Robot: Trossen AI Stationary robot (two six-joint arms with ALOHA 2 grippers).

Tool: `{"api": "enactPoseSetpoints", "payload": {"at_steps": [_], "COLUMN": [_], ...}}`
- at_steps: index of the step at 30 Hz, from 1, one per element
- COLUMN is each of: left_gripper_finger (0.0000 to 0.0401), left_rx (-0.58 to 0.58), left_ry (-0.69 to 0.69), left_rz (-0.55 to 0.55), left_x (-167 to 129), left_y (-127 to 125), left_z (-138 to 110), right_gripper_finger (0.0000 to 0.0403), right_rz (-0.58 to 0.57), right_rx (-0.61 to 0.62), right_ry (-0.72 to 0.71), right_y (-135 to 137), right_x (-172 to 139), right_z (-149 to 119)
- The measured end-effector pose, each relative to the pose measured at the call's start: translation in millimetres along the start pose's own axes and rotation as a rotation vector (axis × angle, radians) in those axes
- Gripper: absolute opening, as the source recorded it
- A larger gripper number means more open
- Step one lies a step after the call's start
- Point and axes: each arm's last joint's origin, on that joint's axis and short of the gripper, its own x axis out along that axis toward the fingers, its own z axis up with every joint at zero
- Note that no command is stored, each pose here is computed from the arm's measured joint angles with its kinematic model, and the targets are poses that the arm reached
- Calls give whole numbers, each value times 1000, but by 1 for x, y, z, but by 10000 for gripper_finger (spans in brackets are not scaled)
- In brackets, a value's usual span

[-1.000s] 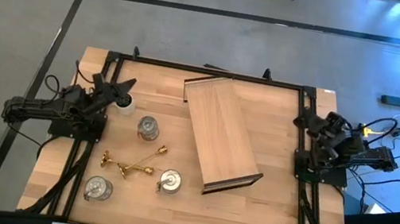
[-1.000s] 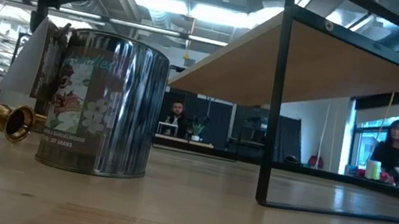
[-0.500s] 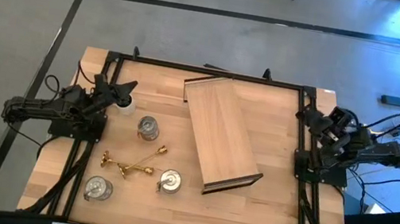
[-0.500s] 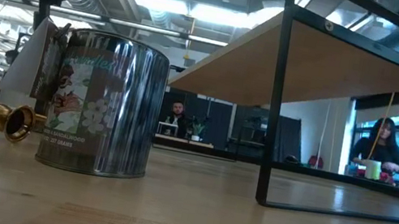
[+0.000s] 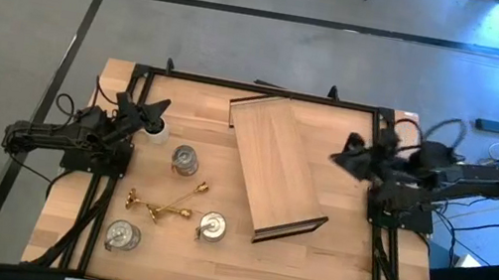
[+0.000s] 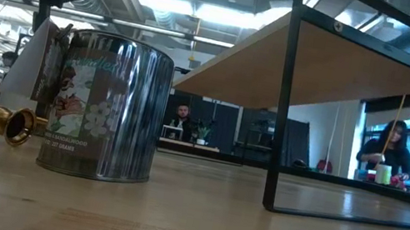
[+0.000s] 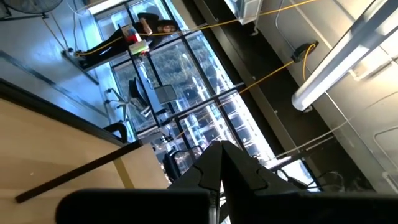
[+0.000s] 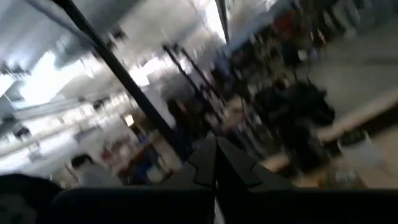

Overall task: Pick & Place candle stick holders
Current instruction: Adjust the shelf

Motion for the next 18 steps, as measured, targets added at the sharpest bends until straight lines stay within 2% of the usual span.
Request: {"api": "enactPoseSetpoints", "payload": {"at_steps": [3,6,13,18], "left_gripper_finger": [4,4,4,4], "left_rx": [3,8,20,38], "left_ry": [18,40,67,82], "left_rz": [-6,-7,1,27], "left_x": [0,0,0,0], "left_y": [0,1,2,5], "left_z": [-1,-2,-3,-5], "right_gripper_finger": [11,11,11,11], "right_rz": [-68,-192,-620,-879], "right_rx": [45,112,364,467], "right_ry": [161,315,565,761], "right_y": [3,3,-2,-10], "right_x": [14,23,23,16], "right_z": [0,-2,-3,-11]}}
